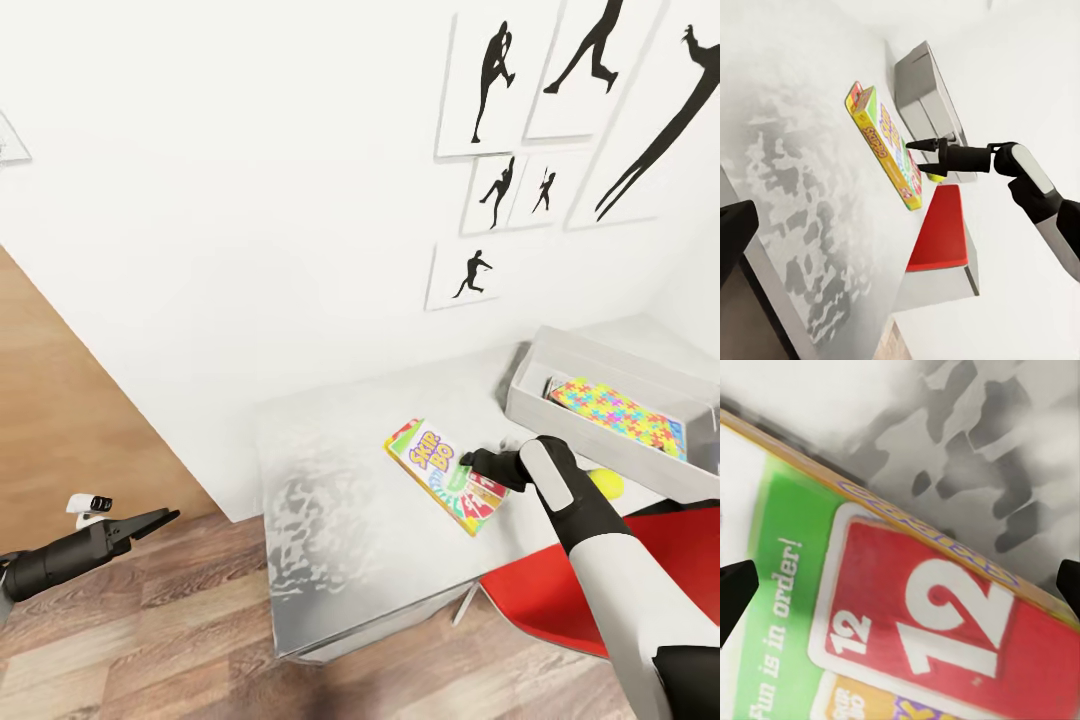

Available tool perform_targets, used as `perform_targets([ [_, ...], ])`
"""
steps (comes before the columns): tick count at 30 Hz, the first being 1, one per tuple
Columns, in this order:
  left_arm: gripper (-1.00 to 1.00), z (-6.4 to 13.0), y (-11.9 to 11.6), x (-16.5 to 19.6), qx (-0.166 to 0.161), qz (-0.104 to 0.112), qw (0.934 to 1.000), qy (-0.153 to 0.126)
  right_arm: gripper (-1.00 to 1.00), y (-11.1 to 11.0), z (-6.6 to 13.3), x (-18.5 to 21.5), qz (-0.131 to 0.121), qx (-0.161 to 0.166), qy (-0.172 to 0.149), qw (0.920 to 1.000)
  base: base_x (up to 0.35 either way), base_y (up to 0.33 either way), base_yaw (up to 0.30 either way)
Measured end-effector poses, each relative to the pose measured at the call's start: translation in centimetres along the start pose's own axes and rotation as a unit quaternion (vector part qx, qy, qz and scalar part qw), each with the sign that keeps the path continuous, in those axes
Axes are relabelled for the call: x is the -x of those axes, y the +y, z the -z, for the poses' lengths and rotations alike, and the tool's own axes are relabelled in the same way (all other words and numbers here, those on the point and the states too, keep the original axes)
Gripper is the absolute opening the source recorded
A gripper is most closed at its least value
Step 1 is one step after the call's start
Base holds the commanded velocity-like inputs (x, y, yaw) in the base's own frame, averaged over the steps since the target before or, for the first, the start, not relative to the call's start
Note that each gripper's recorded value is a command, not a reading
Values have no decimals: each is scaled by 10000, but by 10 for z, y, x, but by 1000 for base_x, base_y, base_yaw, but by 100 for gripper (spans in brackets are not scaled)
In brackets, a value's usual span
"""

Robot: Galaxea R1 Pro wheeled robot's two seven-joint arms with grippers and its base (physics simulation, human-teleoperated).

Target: Put all the toys in the child's room - the three board games (two on the bed and one on the table), the two jigsaw puzzles on the table, and the tennis ball on the table - inside the toy box on the table in the child's room.

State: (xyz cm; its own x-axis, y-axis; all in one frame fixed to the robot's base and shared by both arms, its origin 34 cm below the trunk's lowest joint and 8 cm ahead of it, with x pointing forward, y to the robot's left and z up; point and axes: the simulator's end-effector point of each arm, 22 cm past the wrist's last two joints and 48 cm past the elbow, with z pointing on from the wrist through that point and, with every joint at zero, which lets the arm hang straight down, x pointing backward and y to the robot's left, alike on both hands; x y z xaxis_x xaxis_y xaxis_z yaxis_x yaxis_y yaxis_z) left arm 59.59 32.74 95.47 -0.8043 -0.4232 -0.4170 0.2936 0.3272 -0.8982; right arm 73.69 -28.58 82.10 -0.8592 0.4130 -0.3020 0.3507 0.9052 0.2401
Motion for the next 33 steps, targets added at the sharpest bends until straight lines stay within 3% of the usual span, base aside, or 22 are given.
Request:
perform_targets([
  [33,100,0,0,0,1,-1,10000,2,100,3,0,0,3,19,-6,10000,14,105,0],
])
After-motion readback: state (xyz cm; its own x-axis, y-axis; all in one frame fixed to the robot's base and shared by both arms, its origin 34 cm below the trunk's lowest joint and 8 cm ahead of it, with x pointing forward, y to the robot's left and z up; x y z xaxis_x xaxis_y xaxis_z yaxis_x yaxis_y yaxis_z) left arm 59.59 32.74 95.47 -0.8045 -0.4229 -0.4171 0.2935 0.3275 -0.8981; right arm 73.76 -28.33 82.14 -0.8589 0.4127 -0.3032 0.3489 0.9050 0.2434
